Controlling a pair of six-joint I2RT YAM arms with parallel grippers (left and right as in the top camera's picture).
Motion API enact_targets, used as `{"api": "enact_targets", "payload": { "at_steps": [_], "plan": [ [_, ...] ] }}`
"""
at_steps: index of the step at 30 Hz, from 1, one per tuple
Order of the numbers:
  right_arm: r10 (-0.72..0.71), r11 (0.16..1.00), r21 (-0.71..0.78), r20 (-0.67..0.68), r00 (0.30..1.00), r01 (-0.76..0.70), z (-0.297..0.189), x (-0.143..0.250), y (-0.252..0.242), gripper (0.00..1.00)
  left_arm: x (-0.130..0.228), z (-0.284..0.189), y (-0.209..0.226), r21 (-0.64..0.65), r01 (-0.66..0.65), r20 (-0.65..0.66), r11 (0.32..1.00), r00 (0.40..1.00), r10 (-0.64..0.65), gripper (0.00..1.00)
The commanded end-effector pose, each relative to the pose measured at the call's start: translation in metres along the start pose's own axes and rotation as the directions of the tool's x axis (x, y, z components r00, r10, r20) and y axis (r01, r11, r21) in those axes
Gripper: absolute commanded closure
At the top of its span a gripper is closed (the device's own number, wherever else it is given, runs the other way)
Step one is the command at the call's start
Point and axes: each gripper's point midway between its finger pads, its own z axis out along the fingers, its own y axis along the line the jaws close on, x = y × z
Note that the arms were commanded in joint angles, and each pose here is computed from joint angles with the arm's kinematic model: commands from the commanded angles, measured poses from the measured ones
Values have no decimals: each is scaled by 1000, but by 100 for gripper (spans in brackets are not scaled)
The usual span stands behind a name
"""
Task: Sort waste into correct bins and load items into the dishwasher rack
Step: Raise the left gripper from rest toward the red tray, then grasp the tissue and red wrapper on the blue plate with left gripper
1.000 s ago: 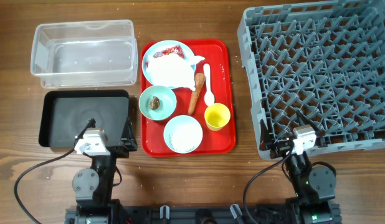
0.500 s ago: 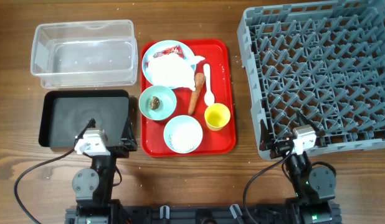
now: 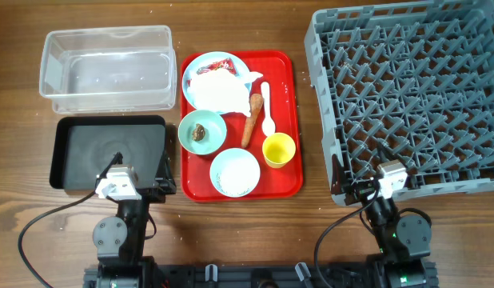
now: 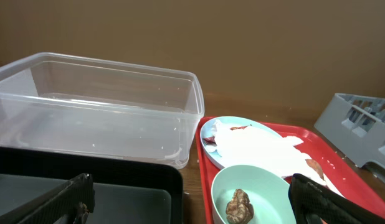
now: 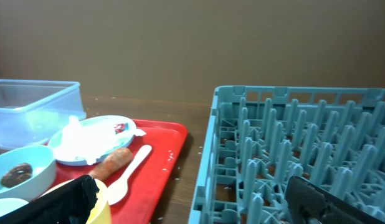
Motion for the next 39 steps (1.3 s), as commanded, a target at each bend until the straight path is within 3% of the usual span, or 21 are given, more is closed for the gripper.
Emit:
{"api": "enact_targets", "payload": {
  "at_steps": [1,15,25,30,32,35,39],
  "plan": [
    [39,998,-41,20,999,-38,-1,-9,7,0,-10,-1,-2,11,-1,39,1000,999,0,0],
    [-24,999,-40,86,996,28,1,-100,10,0,-84,5,-15,7,2,11,1000,1000,-2,0],
    [6,1000,-17,-138,990,-9,50,-131,2,0,-125,62,-19,-49,15,-291,999,956,-29,0],
    [23,1000,-11,-255,967,-27,77,-137,-1,0,-135,105,-36,-34,11,-450,999,893,-25,0],
    [34,999,-14,-332,943,-41,87,-129,-1,0,-131,126,-55,0,5,-541,1000,841,-4,0],
    [41,996,-61,-378,925,-69,96,-118,6,0,-115,146,-88,66,0,-632,998,774,42,0],
    [53,987,-117,-433,900,-115,106,-99,16,0,-71,162,-164,267,67,-702,961,697,146,0]
  ]
}}
